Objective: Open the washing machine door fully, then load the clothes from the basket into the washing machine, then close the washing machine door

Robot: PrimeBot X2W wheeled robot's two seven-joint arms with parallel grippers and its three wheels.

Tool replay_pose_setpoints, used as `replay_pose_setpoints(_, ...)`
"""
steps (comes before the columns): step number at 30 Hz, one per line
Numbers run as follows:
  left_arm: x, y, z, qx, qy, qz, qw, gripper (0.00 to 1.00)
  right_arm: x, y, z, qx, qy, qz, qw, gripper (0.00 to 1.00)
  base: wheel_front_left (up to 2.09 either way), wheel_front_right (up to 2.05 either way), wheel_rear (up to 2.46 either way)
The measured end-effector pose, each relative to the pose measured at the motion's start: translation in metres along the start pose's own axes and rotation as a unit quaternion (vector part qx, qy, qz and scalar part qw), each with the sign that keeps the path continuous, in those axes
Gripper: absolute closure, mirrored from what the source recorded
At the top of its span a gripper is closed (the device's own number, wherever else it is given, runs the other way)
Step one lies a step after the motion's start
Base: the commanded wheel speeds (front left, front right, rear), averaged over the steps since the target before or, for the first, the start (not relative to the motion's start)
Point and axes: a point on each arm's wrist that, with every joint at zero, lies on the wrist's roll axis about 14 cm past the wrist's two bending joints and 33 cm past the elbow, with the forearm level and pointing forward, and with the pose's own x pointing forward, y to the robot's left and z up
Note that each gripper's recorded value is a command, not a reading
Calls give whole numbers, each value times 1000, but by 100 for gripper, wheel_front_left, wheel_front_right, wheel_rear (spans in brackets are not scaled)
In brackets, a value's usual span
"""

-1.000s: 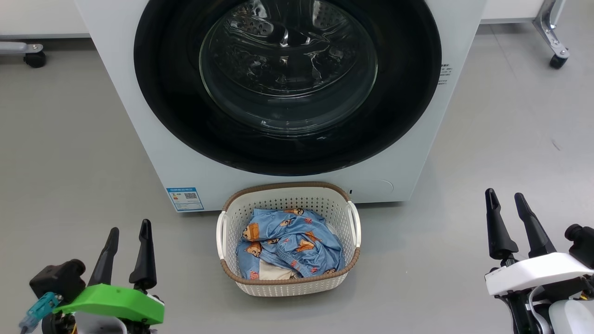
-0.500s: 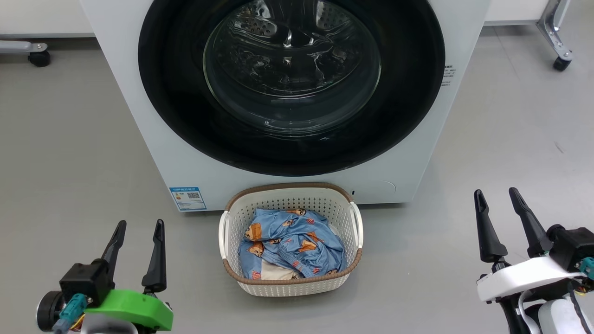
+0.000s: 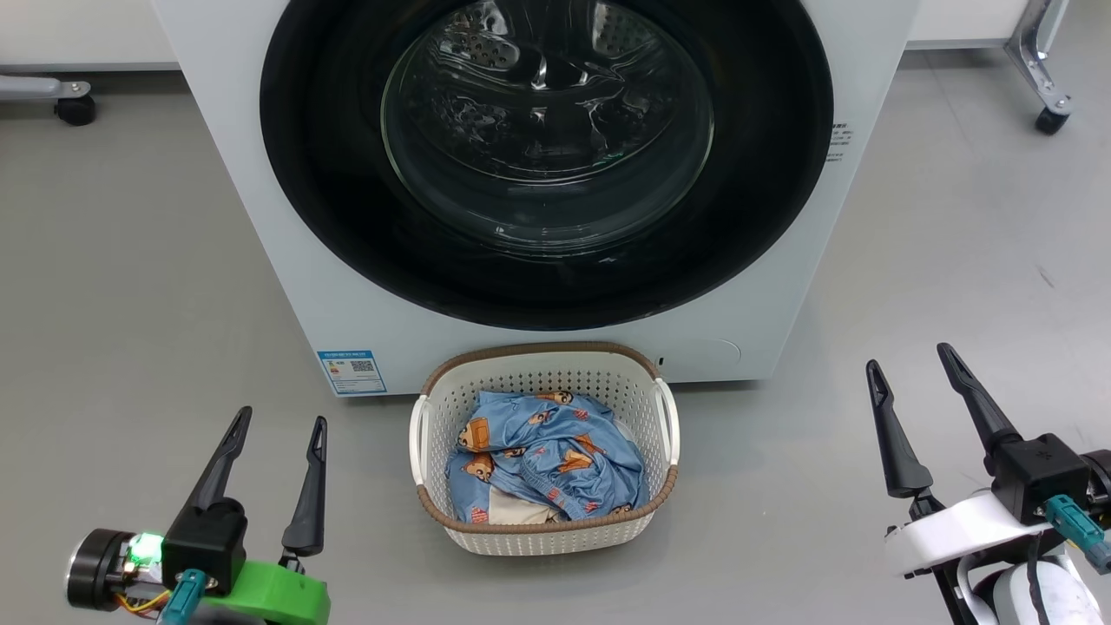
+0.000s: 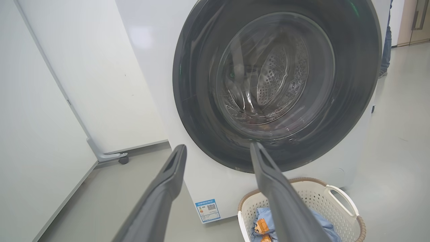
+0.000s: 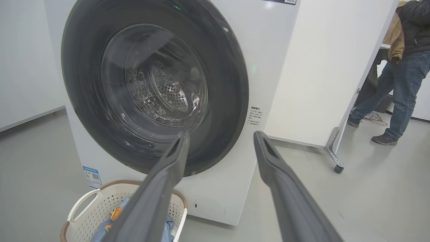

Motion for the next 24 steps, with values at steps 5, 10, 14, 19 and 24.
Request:
replay_pose_setpoints(5,1,-1,1,10,-2,-2,1000,0,-1,-5,2,2,-4,-13,1000,0,0,0,0)
replay_pose_setpoints(10,1,1,1,8,-2,2,1000,0,-3,-13,2,15,-6,-32,999,0,0,0,0)
replay_pose_setpoints(14,1,3,0,7,-1,6,1000,0,-6,-17,-2,25,0,-44,999,0,0,0,0)
replay_pose_setpoints(19,1,4,-1,5,1,9,1000,0,-12,-24,-12,45,12,-64,997,0,0,0,0)
replay_pose_setpoints(24,0,5,-1,4,1,11,1000,0,-15,-31,-19,53,22,-78,995,0,0,0,0)
